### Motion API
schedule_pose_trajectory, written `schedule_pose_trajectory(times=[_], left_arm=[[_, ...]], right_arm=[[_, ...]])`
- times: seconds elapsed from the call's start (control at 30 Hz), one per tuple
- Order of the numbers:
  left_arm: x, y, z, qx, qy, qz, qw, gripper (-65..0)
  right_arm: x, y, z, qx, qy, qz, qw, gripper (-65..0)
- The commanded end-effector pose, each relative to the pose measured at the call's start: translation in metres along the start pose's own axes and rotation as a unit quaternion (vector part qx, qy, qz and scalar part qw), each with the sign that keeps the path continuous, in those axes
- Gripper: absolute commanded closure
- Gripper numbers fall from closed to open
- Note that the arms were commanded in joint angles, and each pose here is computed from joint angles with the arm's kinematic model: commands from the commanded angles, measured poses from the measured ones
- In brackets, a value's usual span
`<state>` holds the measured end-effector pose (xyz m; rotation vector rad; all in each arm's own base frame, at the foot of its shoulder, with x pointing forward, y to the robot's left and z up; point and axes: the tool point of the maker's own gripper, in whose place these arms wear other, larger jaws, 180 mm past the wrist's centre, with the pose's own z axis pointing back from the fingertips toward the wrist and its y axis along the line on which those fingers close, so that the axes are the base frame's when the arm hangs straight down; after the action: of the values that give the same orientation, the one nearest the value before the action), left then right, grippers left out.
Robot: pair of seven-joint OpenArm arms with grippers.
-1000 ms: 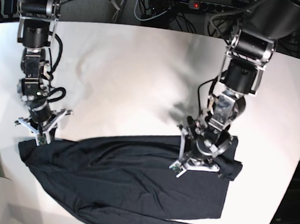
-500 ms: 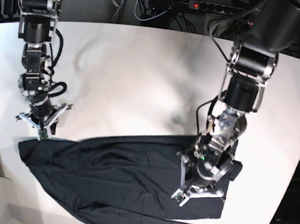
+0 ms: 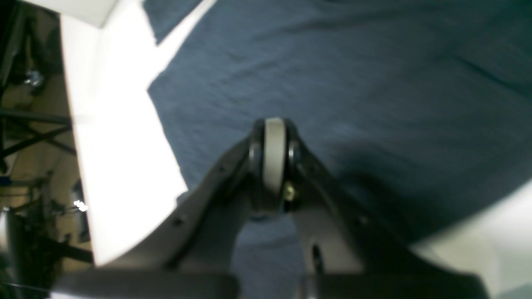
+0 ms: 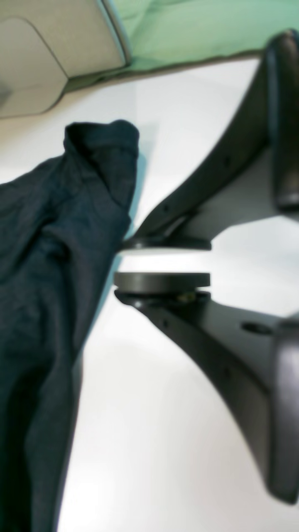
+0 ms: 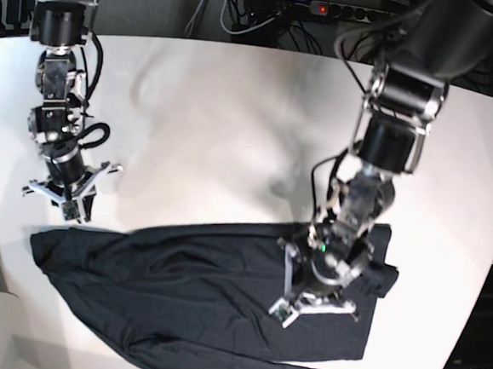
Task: Fold the T-shirt properly
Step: 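Lower the left gripper and pinch the shirt's side edge, then drag the shirt with both grippers toward the robot's base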
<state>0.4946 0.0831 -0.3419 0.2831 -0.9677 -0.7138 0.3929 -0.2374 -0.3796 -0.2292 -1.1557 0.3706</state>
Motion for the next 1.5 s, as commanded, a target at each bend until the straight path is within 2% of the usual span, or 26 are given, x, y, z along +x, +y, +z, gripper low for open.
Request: schedule_pose_trajectory(times=[0.0,0.1,0.2,0.37,0.47,0.8,0.93,1.2,1.47], left_arm=[[0.017,0.016,0.007,0.022,-0.026,-0.001,0.999,0.0],[0.000,0.007,0.020,0.023,-0.025,-0.005,0.999,0.0],[-0.020,-0.002,0.014,0.013,-0.002,-0.001,1.000,0.0],[-0.056,0.022,0.011,0.032,0.035,0.064,0.997,0.0],[-0.073,0.027,0.009,0.035,0.052,0.082,0.995,0.0],[-0.106,-0.005,-0.005,-0.002,0.075,0.093,0.993,0.0],[-0.108,-0.003,-0.012,-0.007,0.078,0.095,0.992,0.0],[-0.131,-0.016,-0.016,-0.026,0.114,0.098,0.988,0.0],[-0.164,-0.014,-0.007,-0.025,0.139,0.090,0.986,0.0]], right_arm=[[0.016,-0.021,-0.001,-0.022,-0.024,0.000,0.9995,-5.5],[0.017,-0.032,0.000,-0.035,-0.024,-0.006,0.9991,-5.2],[0.020,-0.038,-0.009,-0.039,-0.021,-0.012,0.9989,-5.2],[0.024,-0.055,-0.028,-0.035,-0.010,-0.019,0.9992,-5.1],[0.041,-0.059,-0.043,-0.018,-0.018,-0.026,0.9993,-5.1],[0.064,-0.083,-0.087,-0.010,0.002,-0.079,0.9969,-5.1],[0.072,-0.085,-0.099,-0.005,0.011,-0.100,0.9949,-5.1],[0.061,-0.078,-0.104,0.005,0.032,-0.116,0.9928,-5.2],[-0.002,-0.065,-0.093,0.015,0.095,-0.140,0.9854,-5.2]])
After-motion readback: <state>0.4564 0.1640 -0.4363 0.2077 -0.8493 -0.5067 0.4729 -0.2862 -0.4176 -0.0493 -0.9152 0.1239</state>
